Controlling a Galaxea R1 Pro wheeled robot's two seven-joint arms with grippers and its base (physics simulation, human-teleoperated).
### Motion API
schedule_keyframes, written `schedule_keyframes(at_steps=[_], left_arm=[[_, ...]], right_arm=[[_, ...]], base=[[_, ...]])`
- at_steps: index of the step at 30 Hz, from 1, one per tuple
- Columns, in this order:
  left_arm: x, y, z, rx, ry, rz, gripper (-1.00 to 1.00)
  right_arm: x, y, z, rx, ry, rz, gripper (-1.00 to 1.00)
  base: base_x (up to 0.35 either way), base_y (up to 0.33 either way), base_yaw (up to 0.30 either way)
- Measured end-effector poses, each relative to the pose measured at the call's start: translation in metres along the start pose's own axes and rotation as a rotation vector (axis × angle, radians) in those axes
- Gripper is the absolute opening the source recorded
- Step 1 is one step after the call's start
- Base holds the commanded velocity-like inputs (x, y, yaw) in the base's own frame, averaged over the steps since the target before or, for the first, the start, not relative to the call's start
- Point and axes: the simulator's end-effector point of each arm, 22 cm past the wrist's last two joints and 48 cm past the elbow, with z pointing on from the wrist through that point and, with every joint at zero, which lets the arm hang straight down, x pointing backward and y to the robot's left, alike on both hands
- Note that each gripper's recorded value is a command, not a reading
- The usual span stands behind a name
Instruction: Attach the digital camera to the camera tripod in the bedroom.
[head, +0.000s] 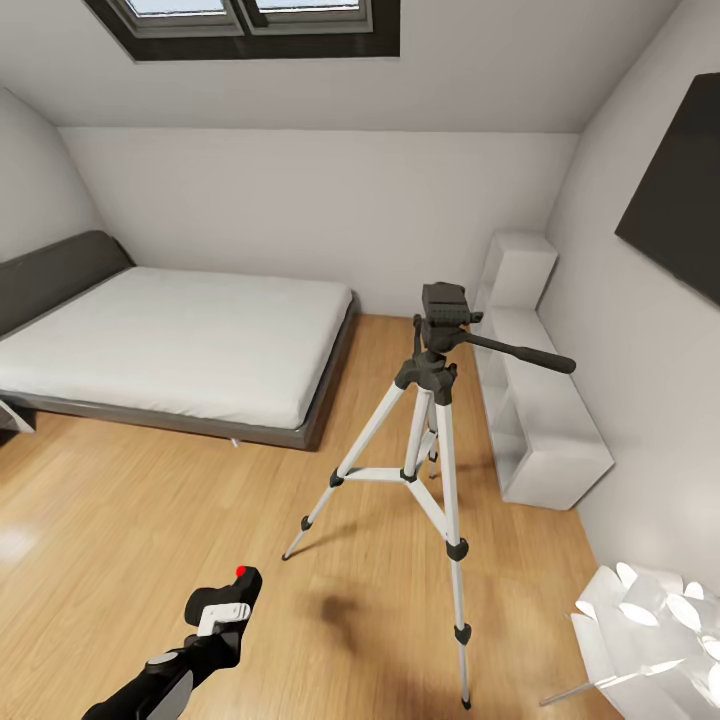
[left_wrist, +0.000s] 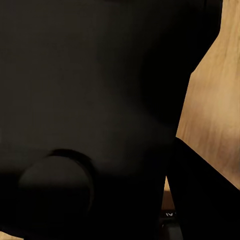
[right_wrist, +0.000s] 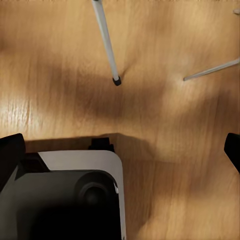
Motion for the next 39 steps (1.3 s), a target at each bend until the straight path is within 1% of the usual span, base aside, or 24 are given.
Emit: schedule_keyframes(at_steps=[14,39], left_arm=[[0.0,0.0,-0.0001,0.0,-0.001,0.001,-1.0],[-0.0008,-0.0006,0.0,0.002,-0.002,-0.005,-1.0]], right_arm=[[-0.0006,-0.0016,0.0,0.004,-0.001,-0.001,1.0],[-0.0002,-0.004,0.0002,0.008,0.001,-0.002,1.0]], base=[[0.12,-0.071,0.0],[0.007,-0.004,0.0]])
